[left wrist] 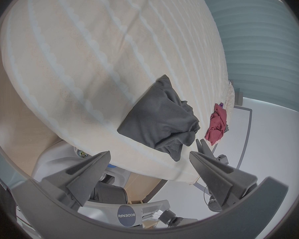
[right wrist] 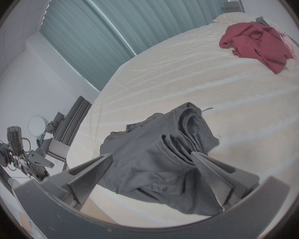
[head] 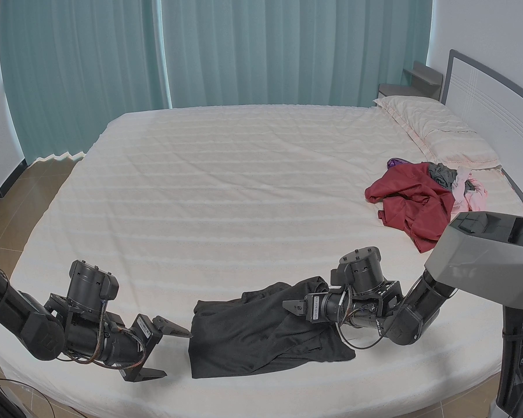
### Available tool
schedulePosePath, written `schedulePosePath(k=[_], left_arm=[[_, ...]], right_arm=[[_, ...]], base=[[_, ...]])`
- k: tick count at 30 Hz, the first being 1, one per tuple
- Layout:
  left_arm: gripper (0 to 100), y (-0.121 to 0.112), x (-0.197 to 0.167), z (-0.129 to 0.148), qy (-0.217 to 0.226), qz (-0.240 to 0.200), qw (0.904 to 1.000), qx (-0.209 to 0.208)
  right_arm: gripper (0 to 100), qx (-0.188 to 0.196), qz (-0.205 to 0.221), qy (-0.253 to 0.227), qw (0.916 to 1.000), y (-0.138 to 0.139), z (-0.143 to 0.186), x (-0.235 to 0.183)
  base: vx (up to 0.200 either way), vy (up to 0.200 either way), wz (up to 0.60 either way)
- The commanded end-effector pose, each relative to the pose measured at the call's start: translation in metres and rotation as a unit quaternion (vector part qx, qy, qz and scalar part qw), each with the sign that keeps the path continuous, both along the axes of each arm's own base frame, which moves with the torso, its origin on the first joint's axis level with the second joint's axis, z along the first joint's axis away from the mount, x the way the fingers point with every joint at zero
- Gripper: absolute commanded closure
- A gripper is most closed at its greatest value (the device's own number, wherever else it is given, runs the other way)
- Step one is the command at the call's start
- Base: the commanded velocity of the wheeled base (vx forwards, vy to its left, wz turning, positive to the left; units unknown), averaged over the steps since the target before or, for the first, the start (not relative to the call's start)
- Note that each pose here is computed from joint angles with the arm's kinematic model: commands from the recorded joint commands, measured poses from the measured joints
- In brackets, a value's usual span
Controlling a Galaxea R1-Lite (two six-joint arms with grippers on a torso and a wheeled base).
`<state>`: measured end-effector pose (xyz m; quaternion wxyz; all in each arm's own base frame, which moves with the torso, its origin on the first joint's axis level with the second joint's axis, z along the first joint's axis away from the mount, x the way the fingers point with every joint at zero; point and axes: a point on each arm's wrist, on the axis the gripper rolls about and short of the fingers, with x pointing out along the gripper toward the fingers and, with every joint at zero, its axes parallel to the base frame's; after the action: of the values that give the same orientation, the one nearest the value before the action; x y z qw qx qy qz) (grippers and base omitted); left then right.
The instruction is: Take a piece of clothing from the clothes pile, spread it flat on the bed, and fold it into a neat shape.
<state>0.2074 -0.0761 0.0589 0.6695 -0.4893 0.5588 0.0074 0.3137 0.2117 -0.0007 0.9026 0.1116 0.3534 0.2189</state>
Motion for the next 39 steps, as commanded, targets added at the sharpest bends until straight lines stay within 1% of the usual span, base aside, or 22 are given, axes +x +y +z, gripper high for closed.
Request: schedulePosePath(k=[1, 6, 11, 13, 19, 26, 29, 36, 37, 39], left_arm=[[0, 0.0, 0.0, -0.001, 0.002, -0.001, 1.0, 0.0], [0, -0.001, 0.0, -0.001, 0.001, -0.002, 1.0, 0.001], [0, -0.001, 0.0, -0.001, 0.002, -0.002, 1.0, 0.001], [0, -0.001, 0.0, -0.001, 0.002, -0.002, 1.0, 0.0], [0, -0.001, 0.0, -0.001, 0.002, -0.002, 1.0, 0.001], [0, -0.002, -0.001, -0.001, 0.002, -0.004, 1.0, 0.001], [0, -0.002, -0.001, -0.001, 0.003, -0.005, 1.0, 0.002], [0, -0.003, -0.002, -0.002, 0.003, -0.008, 1.0, 0.002], [0, -0.003, -0.002, -0.002, 0.004, -0.008, 1.0, 0.002], [0, -0.003, -0.002, -0.002, 0.004, -0.009, 1.0, 0.002]], right_arm=[[0, -0.002, 0.0, 0.001, 1.0, -0.002, 0.003, -0.004], [0, -0.012, 0.005, 0.007, 0.9999, -0.003, -0.001, -0.006], [0, -0.014, 0.003, 0.007, 0.9999, -0.005, 0.0, -0.008], [0, -0.012, -0.002, -0.002, 0.9999, -0.006, 0.007, -0.009], [0, 0.0, 0.003, -0.022, 0.9998, -0.004, 0.025, -0.012], [0, -0.008, 0.021, -0.008, 0.9997, 0.006, 0.01, -0.014], [0, -0.014, 0.023, -0.001, 0.9996, 0.009, -0.002, -0.009], [0, -0.023, 0.025, 0.001, 0.9994, 0.007, -0.006, -0.008], [100, -0.024, 0.025, 0.0, 0.9994, 0.007, -0.006, -0.009], [100, -0.024, 0.023, -0.002, 0.9994, 0.006, -0.004, -0.009]], base=[[0.0, 0.0, 0.0], [0.0, 0.0, 0.0], [0.0, 0.0, 0.0], [0.0, 0.0, 0.0], [0.0, 0.0, 0.0], [0.0, 0.0, 0.0], [0.0, 0.0, 0.0], [0.0, 0.0, 0.0], [0.0, 0.0, 0.0], [0.0, 0.0, 0.0]])
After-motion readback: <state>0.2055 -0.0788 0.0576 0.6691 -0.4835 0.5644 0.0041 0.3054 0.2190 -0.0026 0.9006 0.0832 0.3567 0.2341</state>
